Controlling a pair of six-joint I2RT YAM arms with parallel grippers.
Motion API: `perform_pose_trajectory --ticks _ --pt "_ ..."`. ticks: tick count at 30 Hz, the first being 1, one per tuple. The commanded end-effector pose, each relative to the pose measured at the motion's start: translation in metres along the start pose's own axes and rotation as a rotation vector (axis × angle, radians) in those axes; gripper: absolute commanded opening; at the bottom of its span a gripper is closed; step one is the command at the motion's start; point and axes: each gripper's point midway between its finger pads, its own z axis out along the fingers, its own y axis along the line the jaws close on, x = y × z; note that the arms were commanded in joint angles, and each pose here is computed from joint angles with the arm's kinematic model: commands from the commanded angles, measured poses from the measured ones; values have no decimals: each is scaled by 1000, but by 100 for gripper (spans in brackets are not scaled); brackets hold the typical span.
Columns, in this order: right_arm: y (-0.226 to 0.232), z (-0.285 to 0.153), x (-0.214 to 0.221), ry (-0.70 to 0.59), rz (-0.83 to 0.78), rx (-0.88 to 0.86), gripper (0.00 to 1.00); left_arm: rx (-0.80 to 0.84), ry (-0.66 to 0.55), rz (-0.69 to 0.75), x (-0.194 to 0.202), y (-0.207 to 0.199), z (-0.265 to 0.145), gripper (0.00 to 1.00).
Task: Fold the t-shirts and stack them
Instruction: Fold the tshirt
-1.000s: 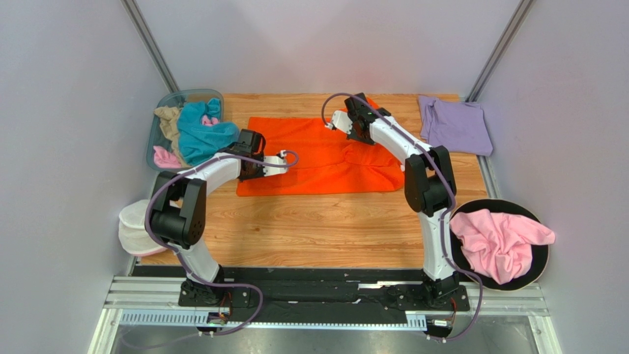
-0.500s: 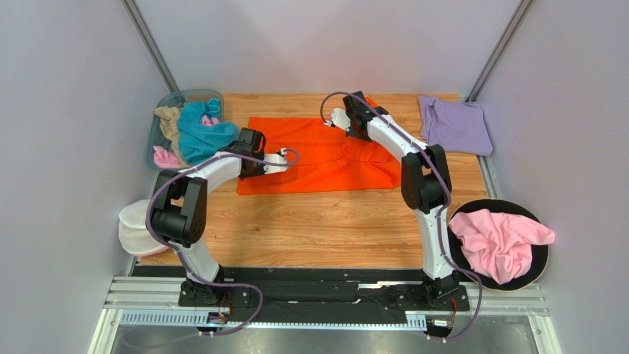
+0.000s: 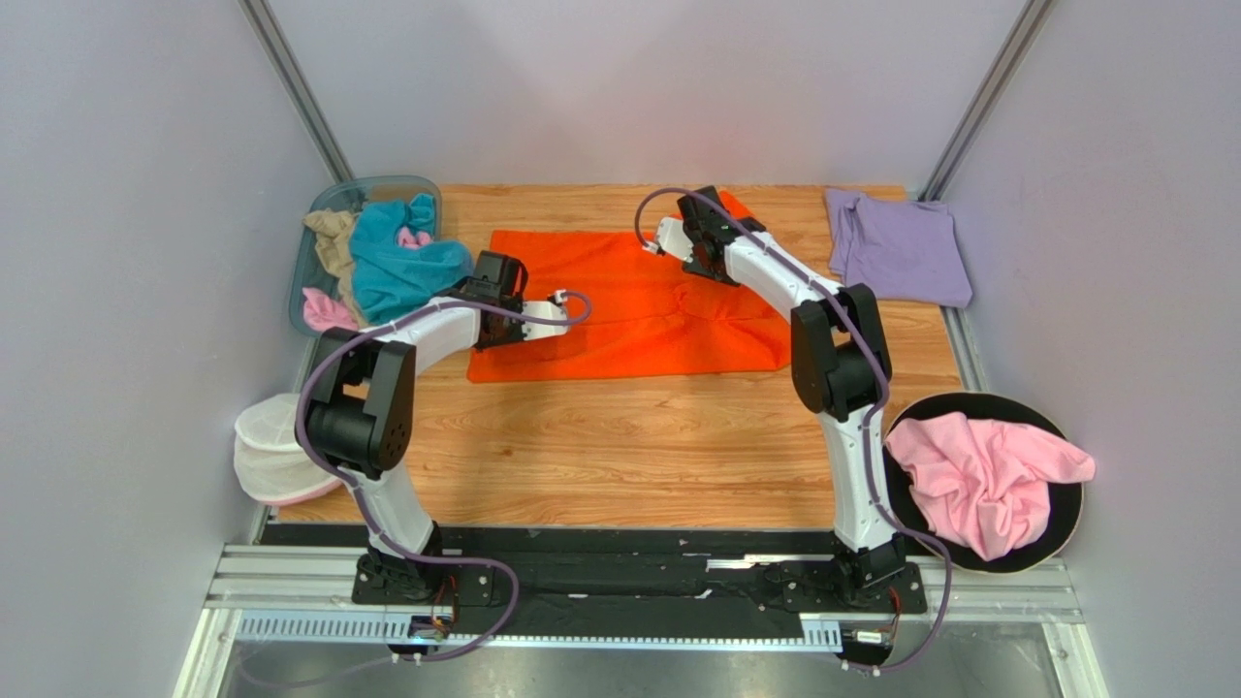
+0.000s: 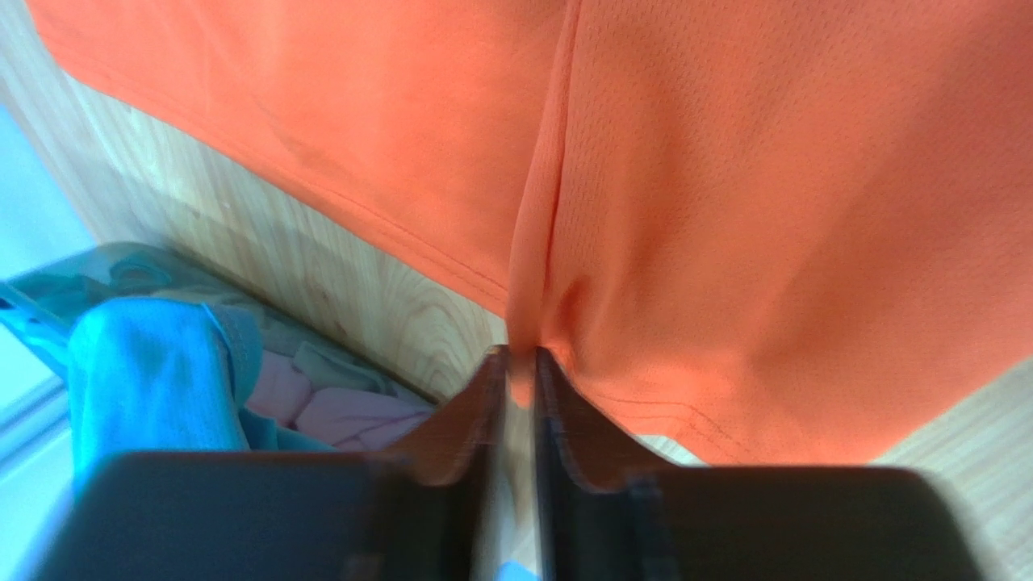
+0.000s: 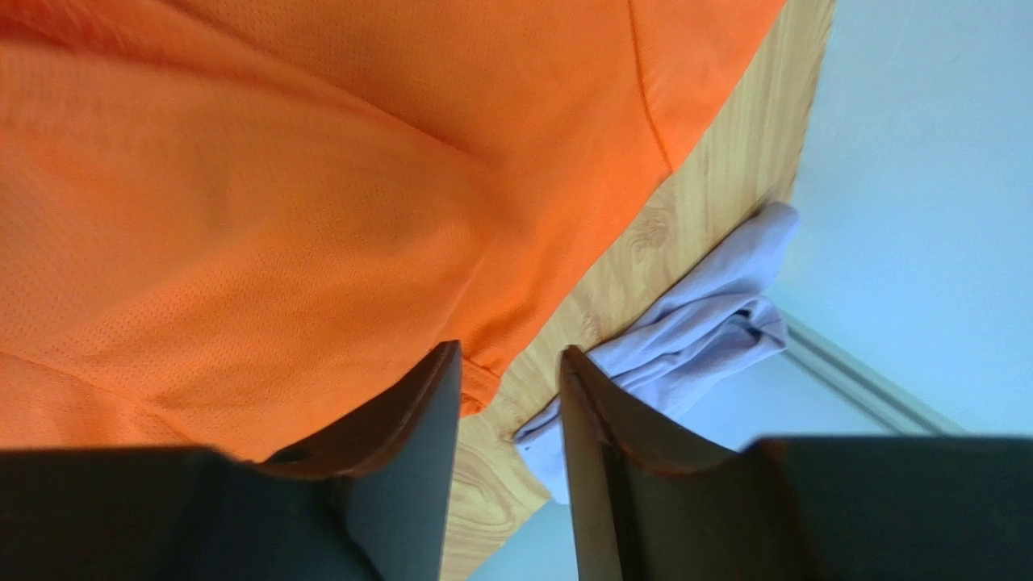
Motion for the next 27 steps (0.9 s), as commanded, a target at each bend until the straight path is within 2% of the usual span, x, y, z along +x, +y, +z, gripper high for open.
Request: perform_pose_trajectory --ticks 1,3,5,9,14,16,20,22,23,27 --pt "-10 -1 7 15 23 51 45 -86 -18 -28 -5 24 -3 27" --pt "-11 -3 10 15 32 59 50 -117 -18 -37 -4 30 -4 31" --pt "-13 -7 13 13 45 67 53 -151 -11 -48 -2 35 -8 39" --pt "-25 -17 15 -5 103 105 54 -304 -8 -96 -2 66 -21 54" --pt "-43 -27 16 -44 221 157 56 -402 -33 -167 -7 94 -40 60" --pt "-53 -29 18 -55 264 182 57 -405 -40 -184 -9 99 -42 61" --pt "-74 -26 18 -94 392 206 66 -430 -59 -217 -17 120 -49 65" --pt "-85 -22 17 -120 472 205 66 -390 -57 -236 -21 119 -39 69" --pt "-87 -20 16 -130 496 200 67 -408 -77 -253 -27 133 -45 70" --pt "-95 -9 11 -181 609 180 67 -296 -95 -291 -40 130 -25 77"
